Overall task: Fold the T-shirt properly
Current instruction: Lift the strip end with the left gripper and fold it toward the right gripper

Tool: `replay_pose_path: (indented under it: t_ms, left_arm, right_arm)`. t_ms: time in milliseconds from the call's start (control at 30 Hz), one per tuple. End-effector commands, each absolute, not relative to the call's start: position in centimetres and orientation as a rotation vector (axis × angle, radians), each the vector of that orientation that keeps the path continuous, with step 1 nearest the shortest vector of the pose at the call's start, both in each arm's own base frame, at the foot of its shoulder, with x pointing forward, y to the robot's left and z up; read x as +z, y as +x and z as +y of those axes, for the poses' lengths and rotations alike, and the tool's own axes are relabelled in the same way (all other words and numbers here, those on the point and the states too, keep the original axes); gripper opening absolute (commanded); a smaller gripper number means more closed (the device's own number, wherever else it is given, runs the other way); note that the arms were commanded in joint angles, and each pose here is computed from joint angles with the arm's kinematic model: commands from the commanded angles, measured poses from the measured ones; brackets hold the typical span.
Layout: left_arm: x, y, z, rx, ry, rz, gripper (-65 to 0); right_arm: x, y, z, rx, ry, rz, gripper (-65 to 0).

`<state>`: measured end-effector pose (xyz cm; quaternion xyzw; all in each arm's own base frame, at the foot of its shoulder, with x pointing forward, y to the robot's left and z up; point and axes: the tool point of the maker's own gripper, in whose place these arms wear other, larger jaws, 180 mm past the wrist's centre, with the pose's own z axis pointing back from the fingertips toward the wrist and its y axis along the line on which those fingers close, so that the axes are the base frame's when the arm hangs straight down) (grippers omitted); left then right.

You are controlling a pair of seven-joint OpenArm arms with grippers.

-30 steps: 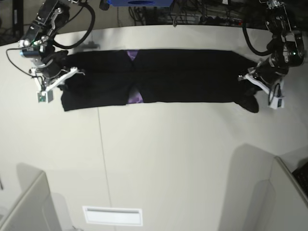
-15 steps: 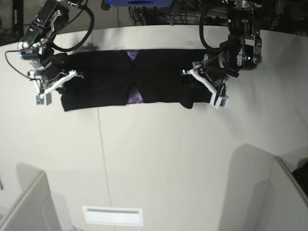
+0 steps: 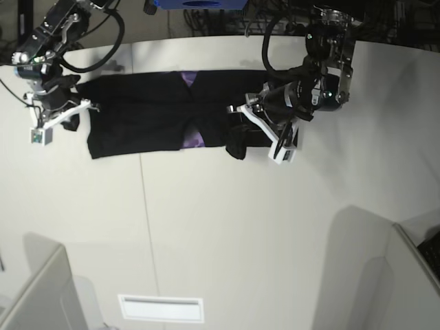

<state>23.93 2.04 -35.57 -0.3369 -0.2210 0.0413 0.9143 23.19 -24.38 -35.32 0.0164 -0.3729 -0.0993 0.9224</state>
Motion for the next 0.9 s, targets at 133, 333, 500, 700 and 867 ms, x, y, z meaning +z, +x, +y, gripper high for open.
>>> replay_pose_path:
  t_ms: [133, 333, 500, 700, 867]
  left_arm:
    - [-36.0, 24.4, 1.5, 0.109, -0.717, -0.442, -65.0]
    - [-36.2, 24.9, 1.7, 0.125, -0.712, -0.466, -65.0]
    - [-36.1, 25.0, 1.7, 0.126, -0.713, -0.468, -65.0]
    - [-35.7, 24.9, 0.1, 0.073, -0.734, -0.465, -65.0]
    - [-35.7, 25.0, 0.1, 0.074, -0.734, -0.466, -65.0]
  right_arm:
    - [-33.5, 24.4, -23.6, -0.201, 0.109, -0.858, -65.0]
    - [-33.4, 24.5, -23.6, -0.203, 0.112, -0.861, -65.0]
    - [-33.4, 24.5, -23.6, -0.203, 0.112, -0.86, -65.0]
    - [-33.4, 24.5, -23.6, -0.203, 0.112, -0.86, -65.0]
    - [-33.5, 24.4, -23.6, -0.203, 0.112, -0.858, -65.0]
